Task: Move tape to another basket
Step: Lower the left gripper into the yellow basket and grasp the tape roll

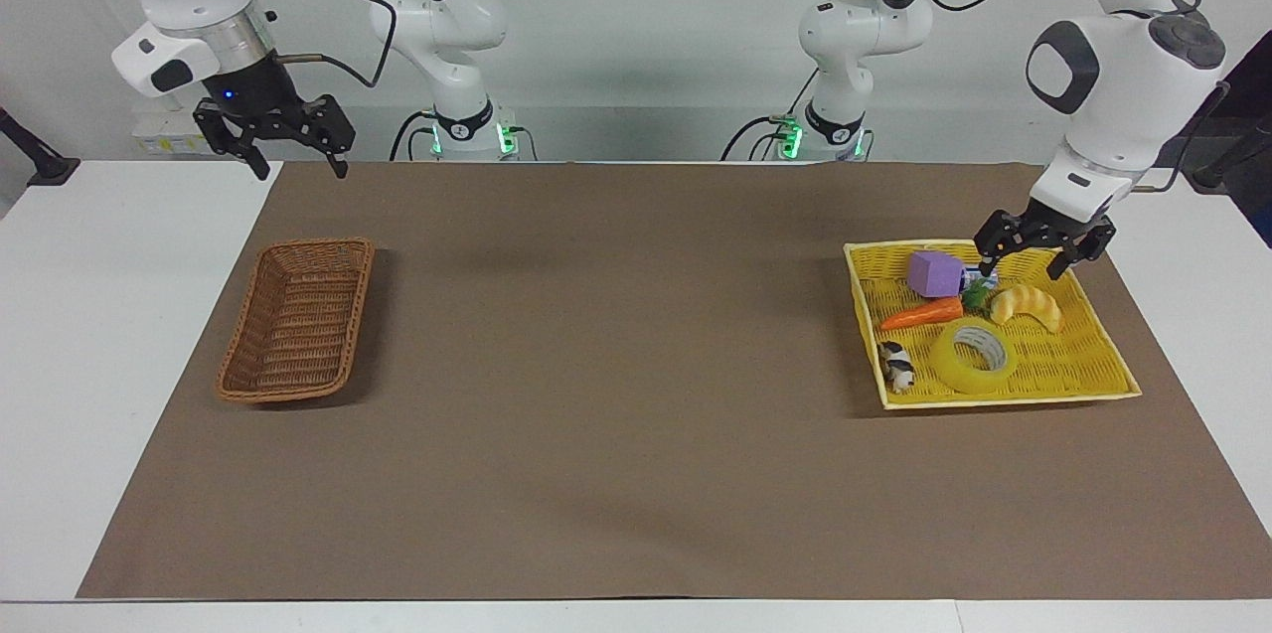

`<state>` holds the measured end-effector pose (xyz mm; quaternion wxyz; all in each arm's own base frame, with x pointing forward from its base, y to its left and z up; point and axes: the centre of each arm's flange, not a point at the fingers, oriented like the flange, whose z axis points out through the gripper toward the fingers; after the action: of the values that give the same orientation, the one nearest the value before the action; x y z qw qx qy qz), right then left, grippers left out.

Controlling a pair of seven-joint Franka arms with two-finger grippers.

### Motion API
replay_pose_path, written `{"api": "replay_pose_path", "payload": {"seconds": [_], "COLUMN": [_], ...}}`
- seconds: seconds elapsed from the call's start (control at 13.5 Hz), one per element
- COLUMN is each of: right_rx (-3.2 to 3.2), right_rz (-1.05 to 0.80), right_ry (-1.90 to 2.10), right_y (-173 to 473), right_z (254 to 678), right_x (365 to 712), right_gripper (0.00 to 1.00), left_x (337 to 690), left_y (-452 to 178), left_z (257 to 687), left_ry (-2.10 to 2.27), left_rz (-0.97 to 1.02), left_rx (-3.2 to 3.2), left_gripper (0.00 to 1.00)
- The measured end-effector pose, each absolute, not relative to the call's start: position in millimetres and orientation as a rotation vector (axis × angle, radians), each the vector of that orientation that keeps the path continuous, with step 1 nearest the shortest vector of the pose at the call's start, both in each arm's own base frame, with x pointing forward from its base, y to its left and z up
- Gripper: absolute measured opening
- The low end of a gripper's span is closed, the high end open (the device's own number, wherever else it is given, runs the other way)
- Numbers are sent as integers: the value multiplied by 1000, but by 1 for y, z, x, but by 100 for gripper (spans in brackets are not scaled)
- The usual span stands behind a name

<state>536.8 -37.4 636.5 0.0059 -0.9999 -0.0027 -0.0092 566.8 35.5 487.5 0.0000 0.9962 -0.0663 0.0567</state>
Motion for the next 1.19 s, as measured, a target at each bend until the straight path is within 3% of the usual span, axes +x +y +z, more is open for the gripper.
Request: {"api": "replay_pose_path", "payload": {"seconds": [0.52,0.97,1.11,1.19], "right_rx": [-3130,-3130,-3130,-3129], "right_rz": [-29,-29,-27,-25], "right_ry": [-8,-8,-10,-11], "right_y": [-37,-37,-37,-37], "right_z": [637,637,636,636], "right_x": [537,537,537,537], "right_gripper": [100,100,100,100], "left_x": [579,596,596,596], "left_y": [55,87,89,89], "left_z": [400,355,350,349], "left_ry": [-154,-77,-69,-69], "left_rz": [204,313,303,301], "left_rx": [3134,3142,3142,3142], "left_gripper": [100,100,97,87]}}
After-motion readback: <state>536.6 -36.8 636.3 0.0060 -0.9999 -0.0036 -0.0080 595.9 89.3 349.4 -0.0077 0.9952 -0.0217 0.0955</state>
